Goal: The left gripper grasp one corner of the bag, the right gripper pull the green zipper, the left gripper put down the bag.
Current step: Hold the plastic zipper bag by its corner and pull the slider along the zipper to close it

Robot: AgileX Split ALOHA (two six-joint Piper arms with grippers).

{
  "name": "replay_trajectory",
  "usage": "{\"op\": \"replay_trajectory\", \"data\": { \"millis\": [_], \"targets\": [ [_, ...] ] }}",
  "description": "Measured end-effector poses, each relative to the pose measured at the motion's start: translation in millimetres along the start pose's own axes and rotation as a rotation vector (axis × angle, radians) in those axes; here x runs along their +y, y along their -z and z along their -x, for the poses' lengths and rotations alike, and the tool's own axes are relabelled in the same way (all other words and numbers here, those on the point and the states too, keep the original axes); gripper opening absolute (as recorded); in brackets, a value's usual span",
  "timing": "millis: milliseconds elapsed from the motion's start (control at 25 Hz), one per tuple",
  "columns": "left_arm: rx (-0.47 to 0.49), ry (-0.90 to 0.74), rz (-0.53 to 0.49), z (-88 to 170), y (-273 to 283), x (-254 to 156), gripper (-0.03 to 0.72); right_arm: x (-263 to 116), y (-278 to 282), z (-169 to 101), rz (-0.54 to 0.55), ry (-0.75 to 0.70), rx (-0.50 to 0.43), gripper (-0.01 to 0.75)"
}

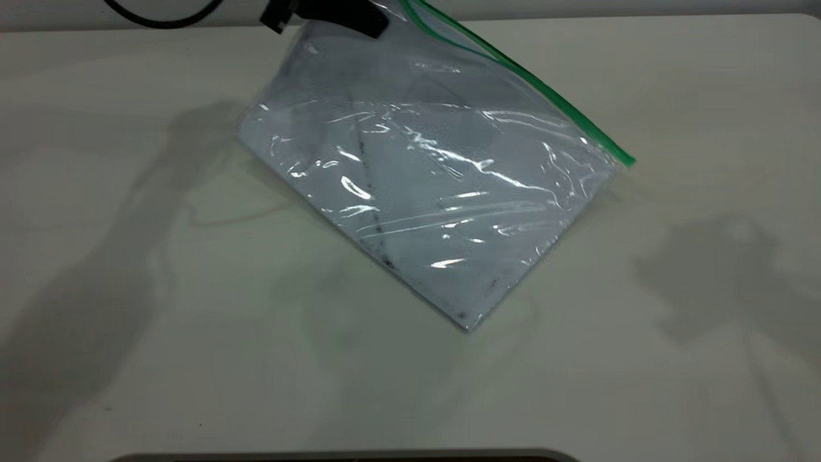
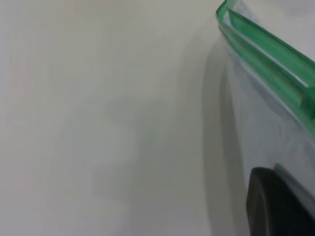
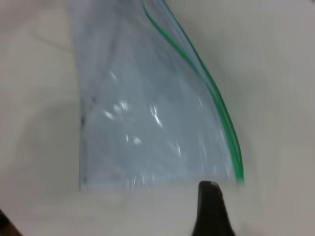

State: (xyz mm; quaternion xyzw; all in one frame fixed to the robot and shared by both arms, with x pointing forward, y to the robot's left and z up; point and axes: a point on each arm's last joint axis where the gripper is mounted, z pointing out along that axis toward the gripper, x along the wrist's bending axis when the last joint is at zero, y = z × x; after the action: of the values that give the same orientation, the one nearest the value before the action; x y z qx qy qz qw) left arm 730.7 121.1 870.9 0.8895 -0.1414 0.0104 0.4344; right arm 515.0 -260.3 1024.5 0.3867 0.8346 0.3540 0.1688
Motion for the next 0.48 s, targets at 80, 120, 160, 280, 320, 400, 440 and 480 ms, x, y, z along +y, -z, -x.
{"op": "replay_trajectory", "data": {
  "millis": [80, 120, 160, 280, 320, 400, 440, 480],
  "targets": [
    [-0.044, -0.038, -0.026, 3.6, -15.8, 10.4, 0.053, 0.5, -10.8, 3.5, 0.038, 0.0, 0.018, 0.561],
    [-0.068, -0.059, -0.039, 6.0, -24.8, 16.6, 0.053, -0.1, -16.4, 5.6, 0.05, 0.007, 0.022, 0.561],
    [-0.088, -0.076, -0.049, 8.1, -32.4, 22.0, 0.053, -0.3, -21.8, 7.6, 0.067, -0.003, 0.028, 0.561],
    [-0.152, -0.15, -0.066, 16.2, -57.8, 41.4, 0.053, -3.0, -36.6, 14.0, 0.097, 0.01, 0.026, 0.561],
    [-0.167, -0.174, -0.071, 18.4, -63.7, 45.9, 0.053, -4.3, -41.1, 16.0, 0.103, 0.003, 0.023, 0.561],
    [-0.201, -0.214, -0.089, 23.5, -75.8, 55.1, 0.053, -9.5, -52.3, 19.9, 0.097, 0.001, 0.026, 0.561],
    [-0.212, -0.229, -0.096, 25.2, -79.5, 58.5, 0.053, -12.1, -57.6, 21.7, 0.094, -0.001, 0.028, 0.561],
    [-0.221, -0.241, -0.102, 26.9, -82.9, 62.3, 0.053, -14.1, -61.9, 23.2, 0.094, -0.009, 0.028, 0.561]
  ]
}}
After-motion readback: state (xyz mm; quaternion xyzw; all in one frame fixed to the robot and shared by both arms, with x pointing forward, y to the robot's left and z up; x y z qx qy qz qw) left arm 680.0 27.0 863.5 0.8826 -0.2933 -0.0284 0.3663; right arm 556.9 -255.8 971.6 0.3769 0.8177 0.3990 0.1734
